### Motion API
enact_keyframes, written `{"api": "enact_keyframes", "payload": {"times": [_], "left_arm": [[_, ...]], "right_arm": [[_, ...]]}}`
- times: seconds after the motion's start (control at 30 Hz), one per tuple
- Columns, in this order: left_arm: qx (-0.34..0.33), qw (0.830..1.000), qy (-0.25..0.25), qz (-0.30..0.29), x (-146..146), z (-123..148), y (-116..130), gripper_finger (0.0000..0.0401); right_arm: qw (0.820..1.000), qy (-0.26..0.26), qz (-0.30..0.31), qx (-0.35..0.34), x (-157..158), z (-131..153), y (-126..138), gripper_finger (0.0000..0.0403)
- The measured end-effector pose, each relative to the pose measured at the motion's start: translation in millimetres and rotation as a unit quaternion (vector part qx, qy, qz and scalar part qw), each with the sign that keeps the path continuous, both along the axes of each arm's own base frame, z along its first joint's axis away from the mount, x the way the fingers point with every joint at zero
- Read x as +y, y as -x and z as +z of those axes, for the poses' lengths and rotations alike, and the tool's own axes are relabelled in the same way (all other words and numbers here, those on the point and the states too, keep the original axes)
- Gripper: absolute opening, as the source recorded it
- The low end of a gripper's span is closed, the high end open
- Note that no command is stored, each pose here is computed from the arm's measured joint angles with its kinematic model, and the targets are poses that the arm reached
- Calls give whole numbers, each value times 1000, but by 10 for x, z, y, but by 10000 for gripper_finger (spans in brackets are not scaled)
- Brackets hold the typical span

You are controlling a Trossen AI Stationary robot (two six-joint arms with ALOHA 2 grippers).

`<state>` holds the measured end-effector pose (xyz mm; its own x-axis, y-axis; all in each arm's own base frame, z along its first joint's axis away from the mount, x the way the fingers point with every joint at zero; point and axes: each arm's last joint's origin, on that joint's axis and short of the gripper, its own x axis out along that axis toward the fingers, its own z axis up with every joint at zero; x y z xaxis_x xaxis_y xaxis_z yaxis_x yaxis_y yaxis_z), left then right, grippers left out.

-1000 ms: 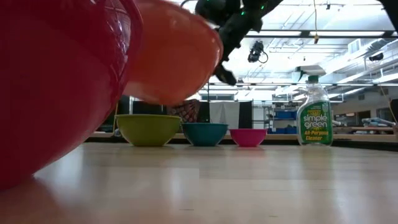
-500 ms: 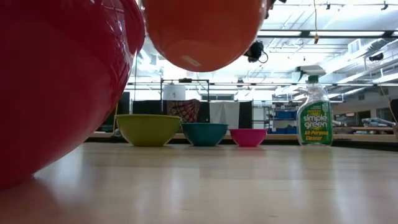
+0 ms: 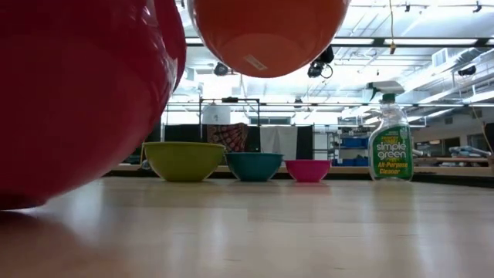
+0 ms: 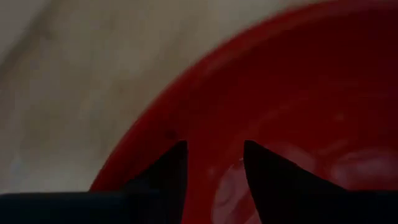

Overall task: Nest bowls inside each other
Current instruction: Stack the orange bowl on top of the red bowl

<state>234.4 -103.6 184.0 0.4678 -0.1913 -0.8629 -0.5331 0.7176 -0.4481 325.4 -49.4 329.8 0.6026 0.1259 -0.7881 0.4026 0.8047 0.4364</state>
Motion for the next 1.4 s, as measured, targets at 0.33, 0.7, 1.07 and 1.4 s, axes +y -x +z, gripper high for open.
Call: {"api": "enact_keyframes", "payload": {"times": [0.33,0.7,1.07,1.4], "left_arm": [[-12,998,-33,54,195,31,-46,160],[-24,989,-88,118,402,48,-79,160],[-123,986,-54,104,459,492,110,160],[-264,960,-43,89,608,1063,606,160]], "right_arm": [[1000,27,-3,-6,30,61,46,27],[1000,28,-3,-9,31,71,51,27],[999,37,7,-16,29,77,40,27],[990,48,50,-123,169,-88,-441,27]]}}
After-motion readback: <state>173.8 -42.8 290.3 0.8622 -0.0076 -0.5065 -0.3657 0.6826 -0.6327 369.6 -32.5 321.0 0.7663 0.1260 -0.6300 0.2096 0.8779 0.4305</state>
